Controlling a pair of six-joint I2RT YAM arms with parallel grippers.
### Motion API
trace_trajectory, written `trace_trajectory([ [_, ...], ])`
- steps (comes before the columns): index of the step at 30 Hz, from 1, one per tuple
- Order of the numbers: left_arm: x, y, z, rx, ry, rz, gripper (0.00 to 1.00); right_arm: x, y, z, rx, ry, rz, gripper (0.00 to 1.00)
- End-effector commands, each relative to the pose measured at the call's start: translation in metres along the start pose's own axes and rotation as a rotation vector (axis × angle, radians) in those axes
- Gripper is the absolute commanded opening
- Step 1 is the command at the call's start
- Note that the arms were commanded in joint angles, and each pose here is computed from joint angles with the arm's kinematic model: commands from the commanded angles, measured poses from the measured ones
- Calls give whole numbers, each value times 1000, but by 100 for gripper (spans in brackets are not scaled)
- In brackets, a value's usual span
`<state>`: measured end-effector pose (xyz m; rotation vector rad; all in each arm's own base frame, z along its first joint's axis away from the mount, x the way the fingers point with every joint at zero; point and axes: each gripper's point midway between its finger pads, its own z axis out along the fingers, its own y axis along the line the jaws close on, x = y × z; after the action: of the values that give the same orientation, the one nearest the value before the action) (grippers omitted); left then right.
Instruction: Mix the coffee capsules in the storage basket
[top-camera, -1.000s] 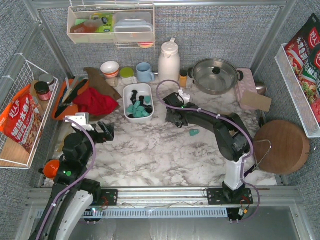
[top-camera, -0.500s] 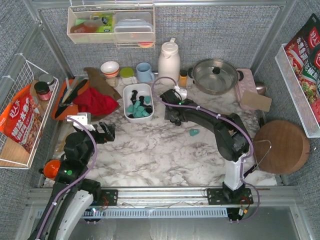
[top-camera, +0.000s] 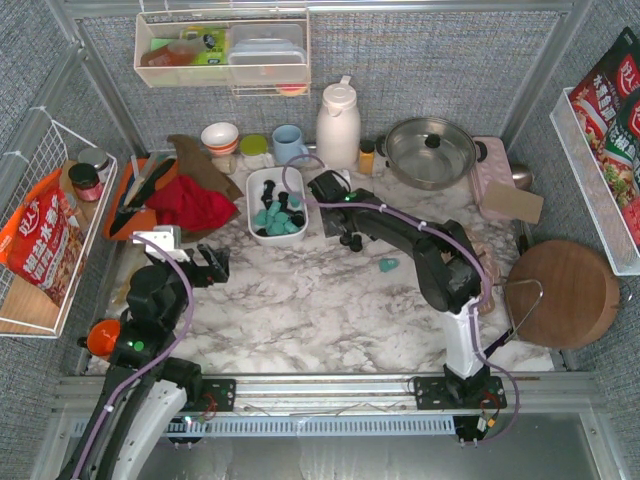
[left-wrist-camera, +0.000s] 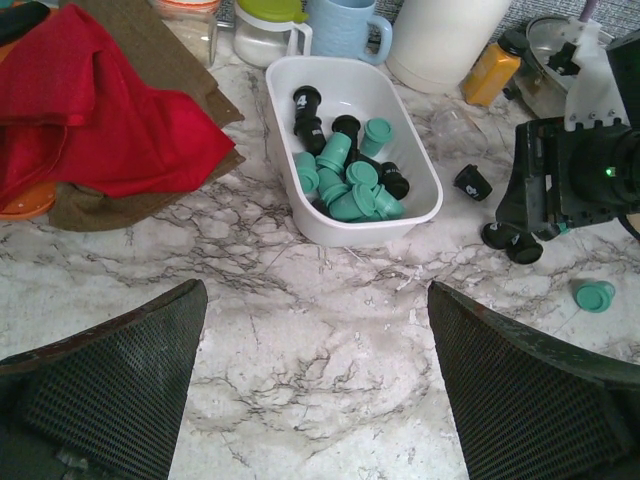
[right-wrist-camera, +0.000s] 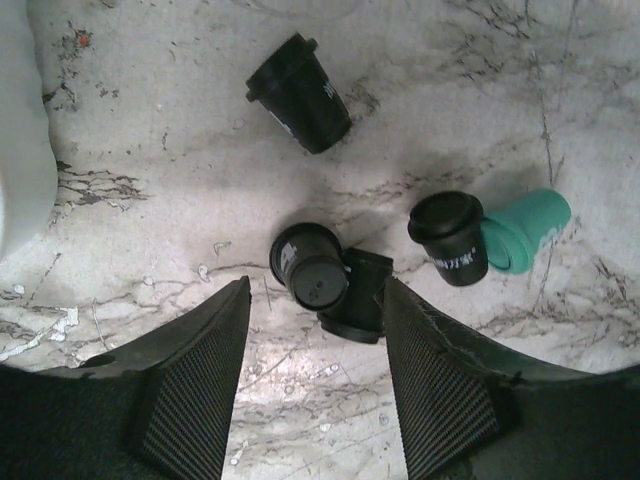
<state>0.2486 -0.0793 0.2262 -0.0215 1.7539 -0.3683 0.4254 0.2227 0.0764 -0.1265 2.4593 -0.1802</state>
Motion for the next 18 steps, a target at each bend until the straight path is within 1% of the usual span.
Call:
trace_trajectory([
  [1, -6, -1, 0, 7, -23, 7, 99, -5, 5, 7, -12, 1, -72, 58],
  [9, -6, -3, -1, 17, -26, 8, 99, 6, 13, 22, -31, 41, -79, 55],
  [14, -5, -2, 0, 14, -22, 9, 99, 16, 14, 24, -41, 69, -55, 49],
  [18, -5, -1, 1, 10, -20, 10, 99, 21, 14, 25, -59, 74, -43, 42],
])
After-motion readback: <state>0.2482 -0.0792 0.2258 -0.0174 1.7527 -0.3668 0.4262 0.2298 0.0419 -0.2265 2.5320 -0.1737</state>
